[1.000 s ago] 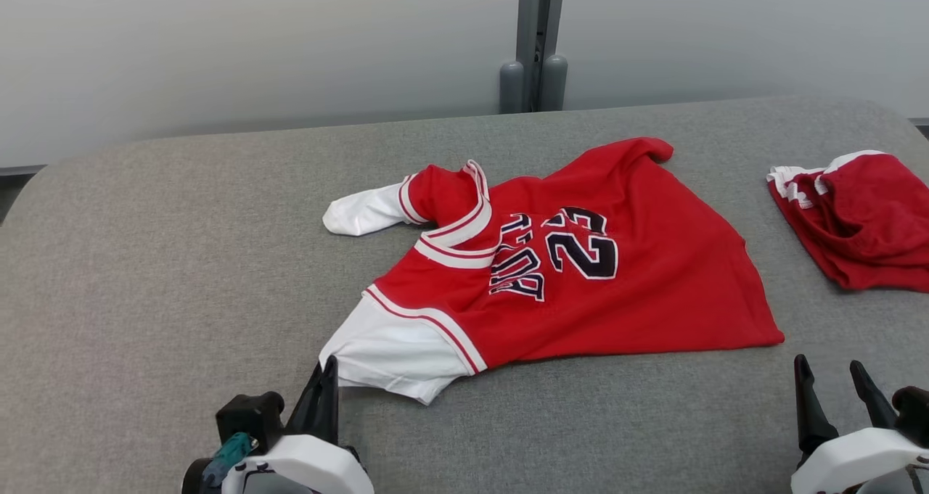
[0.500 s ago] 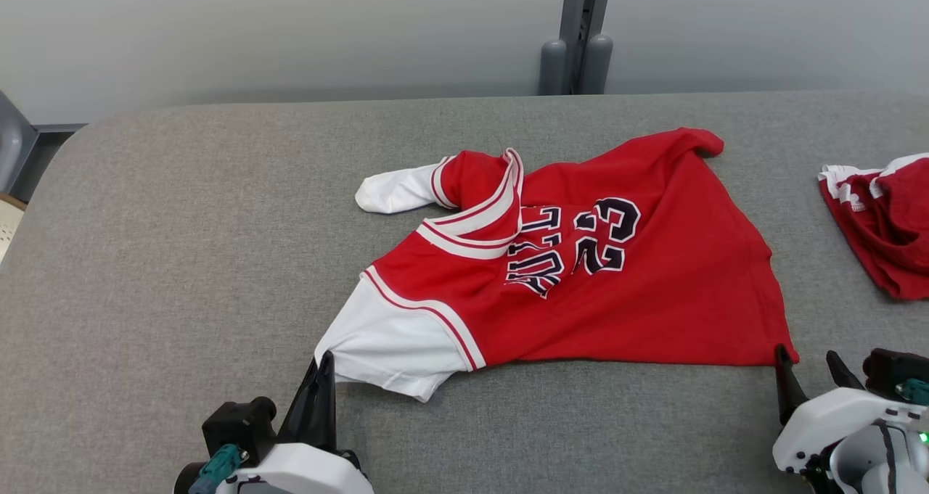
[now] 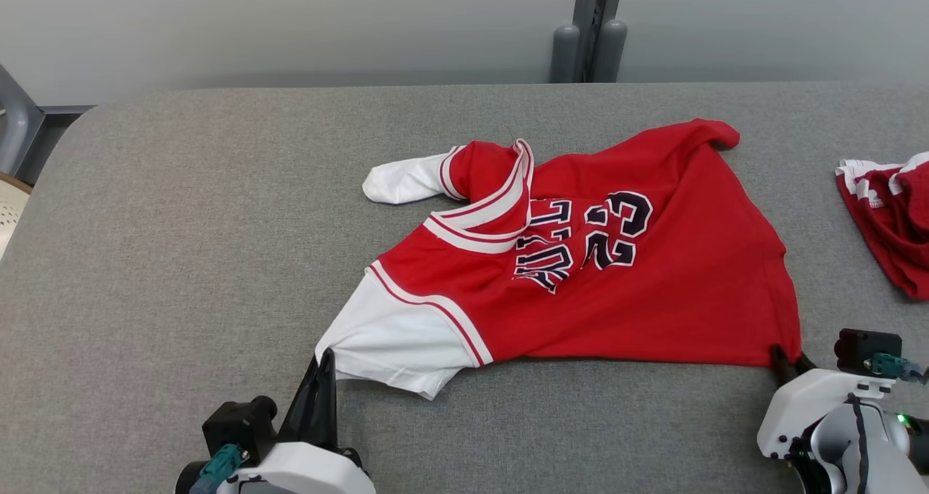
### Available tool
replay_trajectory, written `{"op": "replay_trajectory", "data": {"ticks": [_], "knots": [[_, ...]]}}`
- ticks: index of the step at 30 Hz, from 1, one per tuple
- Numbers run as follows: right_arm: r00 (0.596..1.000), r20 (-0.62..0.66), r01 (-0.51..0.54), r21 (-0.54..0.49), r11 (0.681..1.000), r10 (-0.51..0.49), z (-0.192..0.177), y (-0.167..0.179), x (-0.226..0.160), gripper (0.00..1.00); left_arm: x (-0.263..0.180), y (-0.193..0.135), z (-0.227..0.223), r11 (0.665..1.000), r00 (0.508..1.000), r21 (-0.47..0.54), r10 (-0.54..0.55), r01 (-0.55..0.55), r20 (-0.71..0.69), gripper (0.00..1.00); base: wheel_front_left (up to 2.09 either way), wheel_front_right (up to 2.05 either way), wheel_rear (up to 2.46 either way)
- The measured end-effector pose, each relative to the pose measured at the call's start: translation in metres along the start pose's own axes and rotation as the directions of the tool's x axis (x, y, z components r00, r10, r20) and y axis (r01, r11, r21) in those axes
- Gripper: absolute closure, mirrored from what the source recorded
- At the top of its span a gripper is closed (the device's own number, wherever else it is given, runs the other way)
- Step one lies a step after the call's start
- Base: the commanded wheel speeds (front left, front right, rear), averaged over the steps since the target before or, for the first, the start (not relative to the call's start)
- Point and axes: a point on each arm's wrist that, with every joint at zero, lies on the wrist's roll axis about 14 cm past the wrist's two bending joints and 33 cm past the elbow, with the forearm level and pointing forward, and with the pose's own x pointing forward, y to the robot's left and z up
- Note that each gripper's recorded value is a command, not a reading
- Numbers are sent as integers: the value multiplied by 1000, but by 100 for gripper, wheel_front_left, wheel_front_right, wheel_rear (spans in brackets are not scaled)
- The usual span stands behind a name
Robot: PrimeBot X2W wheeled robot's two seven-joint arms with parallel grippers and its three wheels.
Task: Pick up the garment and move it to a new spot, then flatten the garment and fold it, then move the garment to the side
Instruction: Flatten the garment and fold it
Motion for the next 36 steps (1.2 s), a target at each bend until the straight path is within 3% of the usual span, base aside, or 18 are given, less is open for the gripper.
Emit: {"op": "replay_trajectory", "data": {"ticks": [1,2,9,16,22,27,31,33,36], "knots": [[1000,-4,-5,-1,1000,5,-1,2,0,91,0,0,1,1000,1000,-1,-1,1,3,100,0,0,0],[1000,-7,-11,1,1000,11,-1,4,1,100,0,-1,2,1000,1000,-1,-2,2,7,100,0,0,0],[997,75,-30,111,993,22,16,9,-1,100,3,-5,16,1000,998,-4,-28,29,64,100,0,0,0],[949,311,-144,252,957,61,84,22,-15,100,9,-17,58,996,975,-12,-84,89,203,100,0,0,0],[841,534,-269,268,925,90,152,15,-58,100,6,-39,112,980,918,-41,-166,194,360,100,0,0,0],[692,716,-330,198,923,94,205,3,-115,100,-10,-62,164,948,833,-79,-230,309,503,100,0,0,0],[594,798,-345,146,927,95,230,-2,-157,100,-33,-83,206,917,741,-43,-293,397,604,100,0,0,0],[563,820,-351,127,928,101,237,-1,-173,100,-43,-90,222,905,703,-13,-322,425,634,100,0,0,0],[552,826,-351,112,930,109,241,2,-183,100,-52,-103,238,889,665,45,-375,457,647,100,0,0,0]]}}
